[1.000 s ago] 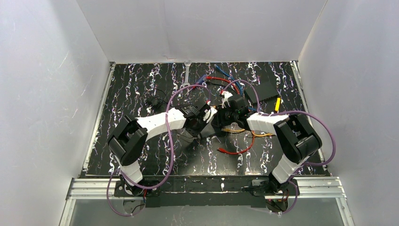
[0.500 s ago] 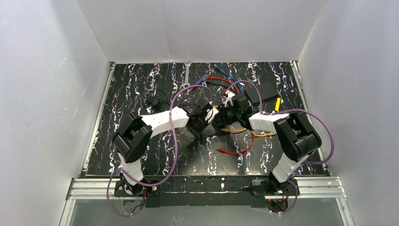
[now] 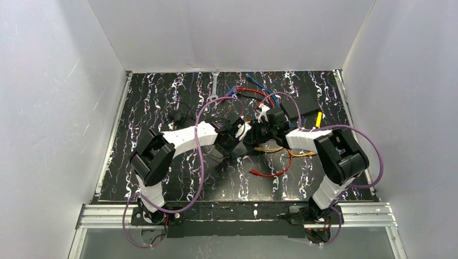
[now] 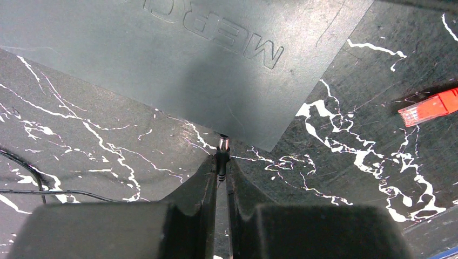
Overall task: Insert the plug into the switch port
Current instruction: Insert the power into the switch port.
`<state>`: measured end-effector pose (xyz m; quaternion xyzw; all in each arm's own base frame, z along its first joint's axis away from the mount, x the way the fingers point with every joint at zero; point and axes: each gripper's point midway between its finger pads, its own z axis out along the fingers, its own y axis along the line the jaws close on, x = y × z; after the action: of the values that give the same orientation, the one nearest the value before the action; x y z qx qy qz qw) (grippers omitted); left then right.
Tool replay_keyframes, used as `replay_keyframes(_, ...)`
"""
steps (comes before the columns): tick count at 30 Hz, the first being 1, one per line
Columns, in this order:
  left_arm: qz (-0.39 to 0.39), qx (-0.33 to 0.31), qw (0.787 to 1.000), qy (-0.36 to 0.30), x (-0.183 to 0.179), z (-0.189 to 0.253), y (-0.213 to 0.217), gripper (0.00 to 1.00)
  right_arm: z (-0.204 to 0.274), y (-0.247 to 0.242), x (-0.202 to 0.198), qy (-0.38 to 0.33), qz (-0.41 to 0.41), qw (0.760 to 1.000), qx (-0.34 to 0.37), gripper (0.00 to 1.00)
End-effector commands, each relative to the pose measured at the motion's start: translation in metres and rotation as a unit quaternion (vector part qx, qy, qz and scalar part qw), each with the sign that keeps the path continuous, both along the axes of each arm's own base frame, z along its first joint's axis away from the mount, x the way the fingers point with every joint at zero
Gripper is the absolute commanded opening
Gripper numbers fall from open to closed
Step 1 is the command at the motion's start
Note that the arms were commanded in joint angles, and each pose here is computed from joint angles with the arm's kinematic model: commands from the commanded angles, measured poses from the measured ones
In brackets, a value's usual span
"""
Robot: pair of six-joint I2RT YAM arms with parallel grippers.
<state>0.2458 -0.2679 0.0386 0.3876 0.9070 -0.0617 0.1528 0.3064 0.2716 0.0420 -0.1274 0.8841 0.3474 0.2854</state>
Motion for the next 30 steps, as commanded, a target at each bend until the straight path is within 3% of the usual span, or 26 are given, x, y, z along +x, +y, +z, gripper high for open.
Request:
replay_keyframes(1, 0.0, 0.007, 1.0, 0.016, -0.001, 0.001, 0.0, 0.0, -0.016, -0.004, -0.014, 0.032, 0.006, 0.999, -0.008, 0.45)
replay_keyframes(8, -0.005, 0.008, 0.999, 0.039, -0.008, -0.005, -0.002, 0.0, -0.016, -0.004, -0.014, 0.031, 0.007, 0.999, -0.007, 0.45)
replay_keyframes(30, -0.002, -0.029, 1.0, -0.008, 0.009, 0.014, -0.015, 0.0, -0.017, -0.002, -0.015, 0.035, 0.009, 0.999, -0.001, 0.45)
